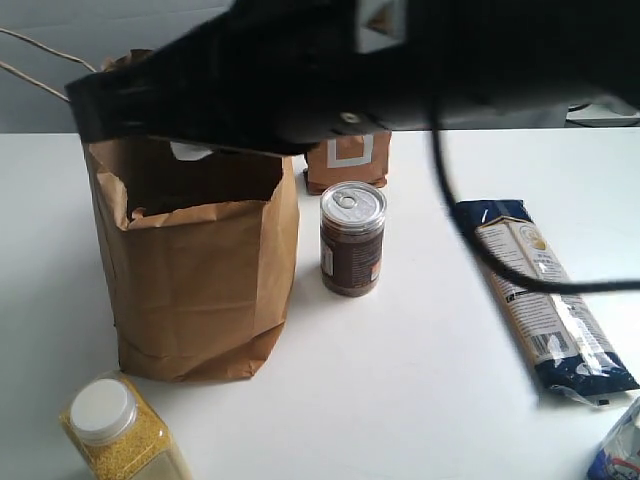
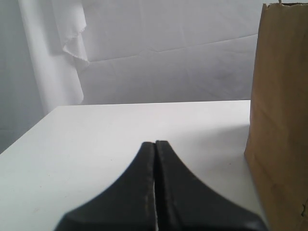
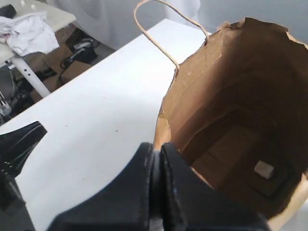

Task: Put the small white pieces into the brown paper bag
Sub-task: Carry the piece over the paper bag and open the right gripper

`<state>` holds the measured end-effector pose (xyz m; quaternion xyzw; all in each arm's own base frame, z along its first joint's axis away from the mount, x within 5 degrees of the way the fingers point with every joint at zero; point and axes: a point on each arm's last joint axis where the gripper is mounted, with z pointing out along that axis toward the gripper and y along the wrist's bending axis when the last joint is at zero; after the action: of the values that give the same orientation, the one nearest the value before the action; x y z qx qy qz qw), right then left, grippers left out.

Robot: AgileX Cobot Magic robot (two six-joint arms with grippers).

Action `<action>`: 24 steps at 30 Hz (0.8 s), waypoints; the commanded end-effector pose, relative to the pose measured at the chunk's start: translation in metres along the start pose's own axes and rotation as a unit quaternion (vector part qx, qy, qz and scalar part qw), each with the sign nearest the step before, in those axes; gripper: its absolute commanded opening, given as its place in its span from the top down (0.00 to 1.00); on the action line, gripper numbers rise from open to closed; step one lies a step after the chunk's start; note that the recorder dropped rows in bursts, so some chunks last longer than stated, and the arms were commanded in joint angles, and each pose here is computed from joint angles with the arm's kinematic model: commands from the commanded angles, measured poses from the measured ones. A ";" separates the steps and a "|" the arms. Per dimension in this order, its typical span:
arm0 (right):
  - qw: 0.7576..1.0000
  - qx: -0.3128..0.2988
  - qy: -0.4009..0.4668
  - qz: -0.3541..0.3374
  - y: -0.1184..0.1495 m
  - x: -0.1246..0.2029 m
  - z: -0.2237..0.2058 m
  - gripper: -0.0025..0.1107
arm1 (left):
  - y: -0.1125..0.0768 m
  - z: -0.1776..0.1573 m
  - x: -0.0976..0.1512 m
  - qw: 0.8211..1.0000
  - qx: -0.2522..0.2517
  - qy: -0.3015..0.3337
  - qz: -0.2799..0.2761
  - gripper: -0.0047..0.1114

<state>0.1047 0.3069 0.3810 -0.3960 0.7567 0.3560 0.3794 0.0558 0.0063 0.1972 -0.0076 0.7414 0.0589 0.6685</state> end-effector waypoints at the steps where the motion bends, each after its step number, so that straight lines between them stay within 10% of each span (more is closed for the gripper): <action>1: 0.999 0.025 0.024 -0.022 -0.002 -0.018 0.042 0.98 | 0.000 0.000 0.001 1.000 0.004 -0.003 0.000 0.96; 11: 0.993 0.086 0.074 0.021 -0.049 -0.033 0.113 0.98 | 0.000 0.000 0.001 1.000 0.004 -0.003 0.000 0.96; 20: 0.987 0.087 0.120 0.059 -0.065 -0.019 0.131 0.51 | 0.000 0.000 0.001 1.000 0.004 -0.003 0.000 0.96; 24: 0.987 0.080 0.126 0.064 -0.063 -0.018 0.129 0.53 | 0.000 0.000 0.001 1.000 0.004 -0.003 0.000 0.96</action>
<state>0.2050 0.3958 0.3169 -0.3533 0.8512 0.2608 0.2872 0.0558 0.0063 0.1972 -0.0076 0.7414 0.0589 0.6685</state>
